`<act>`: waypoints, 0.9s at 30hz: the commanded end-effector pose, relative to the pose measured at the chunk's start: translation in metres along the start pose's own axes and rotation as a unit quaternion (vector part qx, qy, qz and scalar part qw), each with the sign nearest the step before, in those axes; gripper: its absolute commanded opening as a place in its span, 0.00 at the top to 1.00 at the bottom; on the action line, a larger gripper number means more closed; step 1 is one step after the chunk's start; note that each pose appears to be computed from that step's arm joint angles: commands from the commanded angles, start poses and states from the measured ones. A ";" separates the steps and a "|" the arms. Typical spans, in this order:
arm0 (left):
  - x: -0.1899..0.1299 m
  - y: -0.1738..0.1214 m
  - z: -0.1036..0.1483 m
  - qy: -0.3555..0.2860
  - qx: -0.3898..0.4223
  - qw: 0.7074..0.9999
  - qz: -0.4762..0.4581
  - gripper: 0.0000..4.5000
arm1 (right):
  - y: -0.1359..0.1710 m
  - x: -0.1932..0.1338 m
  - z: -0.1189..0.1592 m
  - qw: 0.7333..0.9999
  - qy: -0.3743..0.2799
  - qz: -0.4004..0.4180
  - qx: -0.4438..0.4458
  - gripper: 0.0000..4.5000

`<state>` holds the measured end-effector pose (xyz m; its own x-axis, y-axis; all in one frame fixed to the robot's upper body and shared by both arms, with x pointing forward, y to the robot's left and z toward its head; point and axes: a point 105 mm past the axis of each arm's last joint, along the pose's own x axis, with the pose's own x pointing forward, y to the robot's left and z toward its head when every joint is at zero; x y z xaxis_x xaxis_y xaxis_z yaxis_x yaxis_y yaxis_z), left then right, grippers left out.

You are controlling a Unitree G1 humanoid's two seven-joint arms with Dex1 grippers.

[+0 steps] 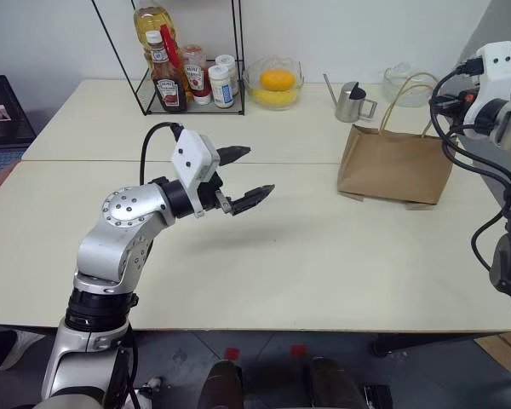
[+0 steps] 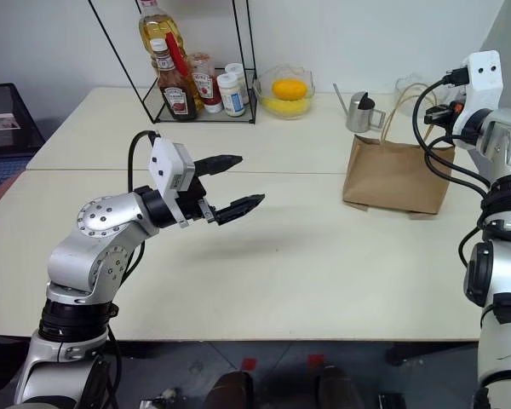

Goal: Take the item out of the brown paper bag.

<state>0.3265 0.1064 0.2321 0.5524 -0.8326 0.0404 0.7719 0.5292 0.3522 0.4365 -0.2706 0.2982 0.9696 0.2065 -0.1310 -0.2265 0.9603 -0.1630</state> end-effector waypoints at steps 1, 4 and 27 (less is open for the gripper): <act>-0.005 0.004 0.009 -0.009 0.024 1.000 0.009 0.00 | 0.010 -0.007 0.040 0.997 -0.063 0.012 -0.051 1.00; -0.009 0.006 0.007 -0.004 0.022 1.000 0.015 0.00 | 0.020 -0.007 0.051 0.994 -0.078 0.024 -0.070 1.00; -0.062 0.019 -0.020 0.062 -0.001 0.996 0.071 0.00 | 0.106 -0.003 0.103 0.978 -0.142 0.115 -0.102 1.00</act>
<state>0.3198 0.1676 0.2032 0.6903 -0.7211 -0.0589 0.6985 0.6430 0.3140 0.4334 -0.1616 0.3425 0.8909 0.4530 -0.0341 -0.4403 0.8424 -0.3106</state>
